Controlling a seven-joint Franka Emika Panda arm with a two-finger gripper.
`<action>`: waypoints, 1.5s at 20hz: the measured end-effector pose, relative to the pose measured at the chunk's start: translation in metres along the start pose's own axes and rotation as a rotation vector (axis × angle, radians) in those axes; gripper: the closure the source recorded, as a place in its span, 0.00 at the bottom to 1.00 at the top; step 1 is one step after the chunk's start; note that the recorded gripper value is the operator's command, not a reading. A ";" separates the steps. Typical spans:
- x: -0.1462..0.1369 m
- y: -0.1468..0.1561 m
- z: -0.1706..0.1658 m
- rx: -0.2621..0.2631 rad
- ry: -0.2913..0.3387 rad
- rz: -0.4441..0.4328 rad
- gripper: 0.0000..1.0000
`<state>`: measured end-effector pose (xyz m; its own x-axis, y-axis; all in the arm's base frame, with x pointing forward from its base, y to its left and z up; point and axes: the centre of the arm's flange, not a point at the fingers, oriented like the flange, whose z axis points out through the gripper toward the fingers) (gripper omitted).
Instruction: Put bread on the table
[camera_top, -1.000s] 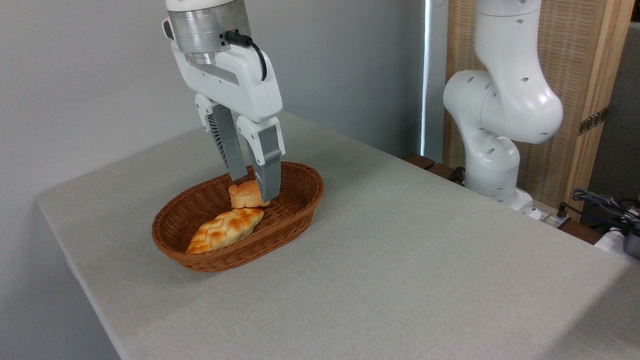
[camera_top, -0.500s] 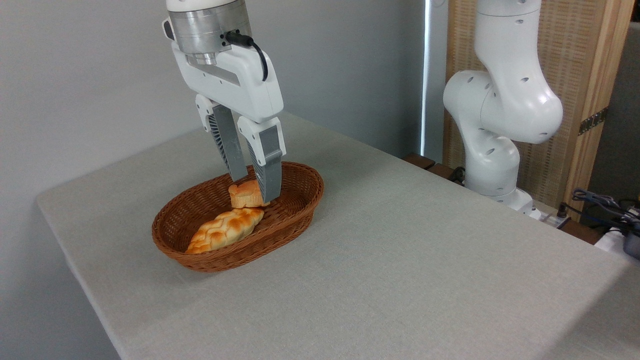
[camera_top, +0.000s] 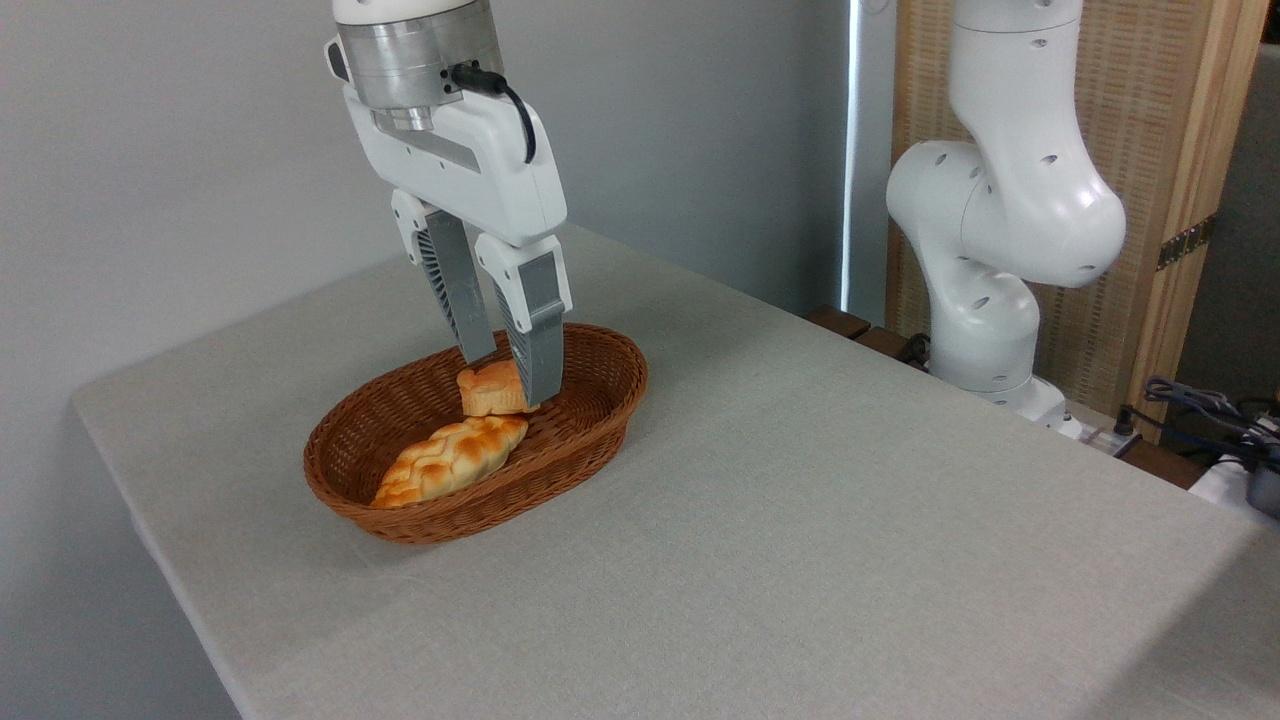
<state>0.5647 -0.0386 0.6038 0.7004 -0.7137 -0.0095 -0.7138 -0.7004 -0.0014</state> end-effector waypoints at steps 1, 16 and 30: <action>0.001 0.001 0.001 -0.002 -0.002 0.003 0.00; 0.028 0.083 0.058 -0.117 0.154 0.067 0.00; 0.063 0.161 0.141 -0.174 0.214 0.121 0.00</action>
<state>0.4936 -0.1951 0.4622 0.6086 -0.7647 0.2119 -0.7935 -0.5875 0.1588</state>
